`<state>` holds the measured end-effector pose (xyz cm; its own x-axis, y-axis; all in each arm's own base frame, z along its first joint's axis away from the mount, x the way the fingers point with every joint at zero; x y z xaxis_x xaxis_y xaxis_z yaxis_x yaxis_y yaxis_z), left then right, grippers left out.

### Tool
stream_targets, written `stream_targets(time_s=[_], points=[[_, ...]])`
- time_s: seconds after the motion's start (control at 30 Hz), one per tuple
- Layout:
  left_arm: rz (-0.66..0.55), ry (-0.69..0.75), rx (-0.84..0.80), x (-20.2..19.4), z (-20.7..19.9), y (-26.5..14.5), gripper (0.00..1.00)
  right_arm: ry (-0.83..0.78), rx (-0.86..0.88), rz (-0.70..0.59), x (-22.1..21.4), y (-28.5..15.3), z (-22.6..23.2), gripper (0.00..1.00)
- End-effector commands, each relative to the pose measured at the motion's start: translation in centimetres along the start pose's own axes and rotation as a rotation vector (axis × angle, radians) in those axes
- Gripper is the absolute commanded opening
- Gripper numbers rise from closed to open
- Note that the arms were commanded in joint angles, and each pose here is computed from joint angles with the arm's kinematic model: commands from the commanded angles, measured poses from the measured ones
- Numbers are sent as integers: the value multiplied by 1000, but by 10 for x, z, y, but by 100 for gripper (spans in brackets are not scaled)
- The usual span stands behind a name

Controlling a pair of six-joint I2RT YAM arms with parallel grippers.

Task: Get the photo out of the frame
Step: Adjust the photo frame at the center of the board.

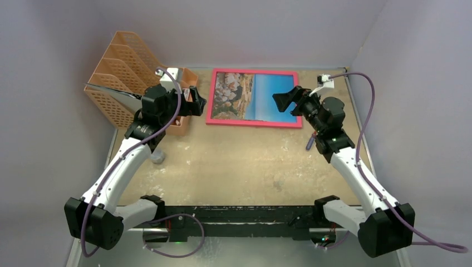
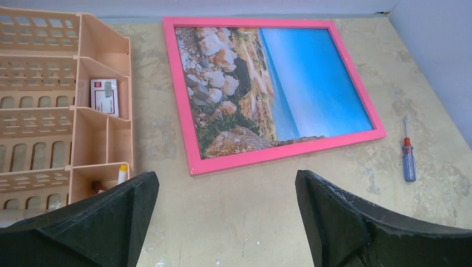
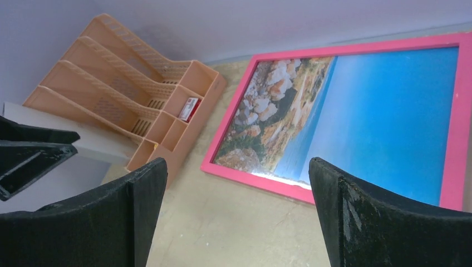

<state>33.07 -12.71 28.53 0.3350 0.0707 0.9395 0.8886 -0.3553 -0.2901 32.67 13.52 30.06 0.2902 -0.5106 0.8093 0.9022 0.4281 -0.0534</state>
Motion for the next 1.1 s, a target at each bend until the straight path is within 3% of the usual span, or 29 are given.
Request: stream_targets(time_s=[0.0, 0.3, 0.57, 0.7, 1.07], points=[[-96, 45, -32, 24, -6, -11, 99, -31, 40, 56, -6, 7, 5, 99], [-61, 64, 59, 3, 11, -13, 99, -12, -23, 165, -44, 42, 11, 99], [16, 84, -62, -14, -4, -5, 99, 43, -122, 295, -99, 84, 15, 99], [34, 90, -45, -20, 0, -6, 99, 145, -143, 293, -109, 101, 17, 99], [52, 91, 2, -25, 8, -7, 99, 235, -149, 362, -148, 161, 29, 99]])
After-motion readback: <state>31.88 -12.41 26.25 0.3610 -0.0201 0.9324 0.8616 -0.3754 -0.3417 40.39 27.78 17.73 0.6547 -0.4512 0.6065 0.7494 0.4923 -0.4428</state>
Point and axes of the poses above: each gripper's point midway between its finger pads, its own y axis out along the fingers, its own z axis along the line the jaws close on, x = y × z, the point moved 3 cm from there along -y, back along the fingers, and after that the axes turned 5 degrees about y, right-handed, at the moved point
